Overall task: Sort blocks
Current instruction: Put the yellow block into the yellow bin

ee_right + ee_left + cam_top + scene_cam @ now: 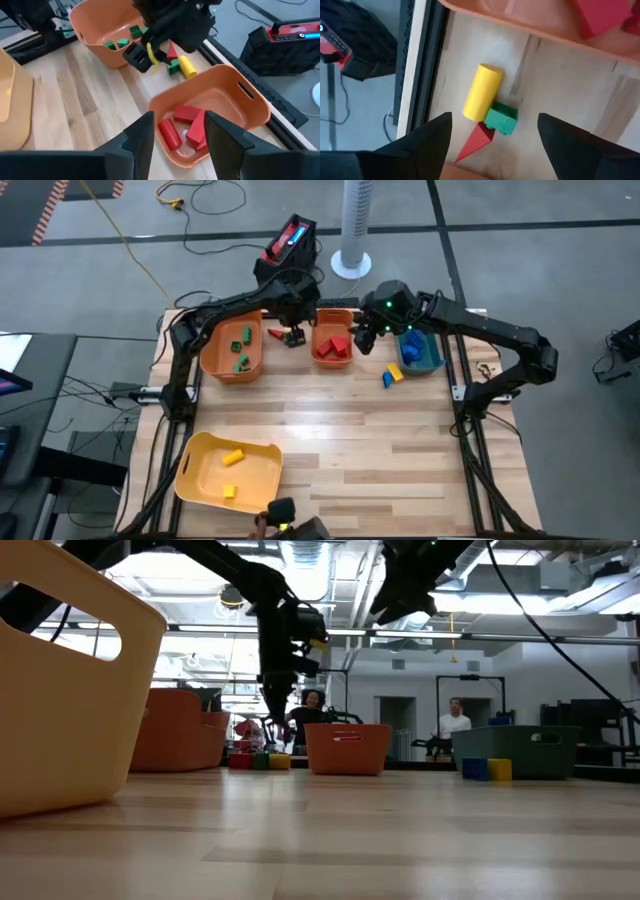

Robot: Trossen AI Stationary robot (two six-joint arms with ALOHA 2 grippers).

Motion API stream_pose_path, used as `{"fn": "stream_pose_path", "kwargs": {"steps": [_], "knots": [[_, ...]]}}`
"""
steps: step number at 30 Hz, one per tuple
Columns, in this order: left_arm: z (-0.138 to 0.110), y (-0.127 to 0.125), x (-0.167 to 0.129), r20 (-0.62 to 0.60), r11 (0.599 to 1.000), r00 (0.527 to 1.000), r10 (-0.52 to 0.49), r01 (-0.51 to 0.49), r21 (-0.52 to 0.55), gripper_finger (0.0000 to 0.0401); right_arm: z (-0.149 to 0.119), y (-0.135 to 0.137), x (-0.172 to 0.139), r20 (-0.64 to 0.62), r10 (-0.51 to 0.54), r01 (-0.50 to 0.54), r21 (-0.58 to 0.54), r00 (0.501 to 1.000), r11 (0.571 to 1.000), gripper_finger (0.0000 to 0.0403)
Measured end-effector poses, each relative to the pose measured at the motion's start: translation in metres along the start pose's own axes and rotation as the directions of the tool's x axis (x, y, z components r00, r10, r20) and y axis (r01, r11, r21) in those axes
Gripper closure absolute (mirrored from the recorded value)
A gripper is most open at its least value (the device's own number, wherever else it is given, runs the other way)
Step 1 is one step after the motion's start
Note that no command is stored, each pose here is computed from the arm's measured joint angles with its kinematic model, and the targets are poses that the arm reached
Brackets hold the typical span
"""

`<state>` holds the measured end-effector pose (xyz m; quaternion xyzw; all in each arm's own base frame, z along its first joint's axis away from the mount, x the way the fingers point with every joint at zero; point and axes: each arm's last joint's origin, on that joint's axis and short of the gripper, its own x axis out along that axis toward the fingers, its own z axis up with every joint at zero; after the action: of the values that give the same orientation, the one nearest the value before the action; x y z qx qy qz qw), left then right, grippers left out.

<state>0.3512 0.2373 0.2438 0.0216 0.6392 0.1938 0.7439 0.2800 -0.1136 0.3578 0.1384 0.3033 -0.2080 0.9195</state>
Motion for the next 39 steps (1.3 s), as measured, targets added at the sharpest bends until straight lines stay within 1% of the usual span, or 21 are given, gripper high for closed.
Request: {"fn": "stream_pose_path", "kwargs": {"steps": [4,7,9,11,13,15,17,20,22,24,26,32,36,39], "knots": [[0.002,-0.005,0.001,-0.009,1.000,1.000,0.008,-0.007,0.018,0.0117,-0.003,0.005,0.000,-0.021,0.011,-0.011,-0.001,1.000,1.000,0.0223],[0.004,-0.009,-0.004,-0.016,0.999,0.999,0.036,-0.035,0.034,0.0122,-0.005,0.008,0.000,-0.043,0.015,-0.015,-0.006,0.999,1.000,0.0223],[0.004,-0.012,-0.008,-0.035,0.996,0.998,0.048,-0.046,0.073,0.0124,-0.006,0.009,0.000,-0.049,0.019,-0.019,-0.010,0.999,1.000,0.0223],[0.008,-0.017,-0.012,-0.018,0.992,0.998,0.059,-0.057,0.112,0.0126,-0.006,0.009,0.000,-0.047,0.019,-0.020,-0.010,0.999,1.000,0.0223],[0.011,-0.020,-0.015,0.001,0.990,0.998,0.061,-0.061,0.127,0.0126,-0.006,0.009,0.000,-0.046,0.020,-0.020,-0.010,0.999,1.000,0.0223],[0.011,-0.022,-0.009,-0.021,0.990,0.998,0.052,-0.049,0.135,0.0126,-0.006,0.009,0.000,-0.045,0.019,-0.020,-0.010,0.999,1.000,0.0223],[0.008,-0.023,0.000,-0.080,0.990,0.995,0.051,-0.040,0.138,0.0127,-0.005,0.009,0.000,-0.043,0.019,-0.020,-0.009,0.999,1.000,0.0223],[0.008,-0.030,0.011,-0.141,0.988,0.987,0.078,-0.057,0.145,0.0127,-0.005,0.009,0.000,-0.042,0.020,-0.021,-0.010,0.999,1.000,0.0223],[0.013,-0.042,0.013,-0.141,0.980,0.984,0.110,-0.083,0.182,0.0127,-0.005,0.009,0.000,-0.043,0.023,-0.024,-0.010,0.999,1.000,0.0223],[0.016,-0.052,0.013,-0.151,0.962,0.975,0.161,-0.122,0.243,0.0127,-0.005,0.009,0.000,-0.044,0.026,-0.026,-0.010,0.999,1.000,0.0223],[0.019,-0.058,0.020,-0.153,0.950,0.972,0.179,-0.130,0.285,0.0127,-0.005,0.009,0.000,-0.043,0.027,-0.027,-0.010,0.999,1.000,0.0223],[0.023,-0.059,0.042,-0.205,0.945,0.963,0.172,-0.103,0.310,0.0127,-0.006,0.012,0.000,-0.049,0.055,-0.055,-0.006,0.997,0.998,0.0223],[0.025,-0.052,0.041,-0.188,0.940,0.968,0.169,-0.101,0.325,0.0127,-0.007,0.016,0.000,-0.053,0.066,-0.066,-0.013,0.996,0.998,0.0223],[0.025,-0.042,0.040,-0.174,0.953,0.976,0.131,-0.076,0.293,0.0127,-0.007,0.018,-0.001,-0.053,0.071,-0.071,-0.016,0.996,0.997,0.0223]]}}
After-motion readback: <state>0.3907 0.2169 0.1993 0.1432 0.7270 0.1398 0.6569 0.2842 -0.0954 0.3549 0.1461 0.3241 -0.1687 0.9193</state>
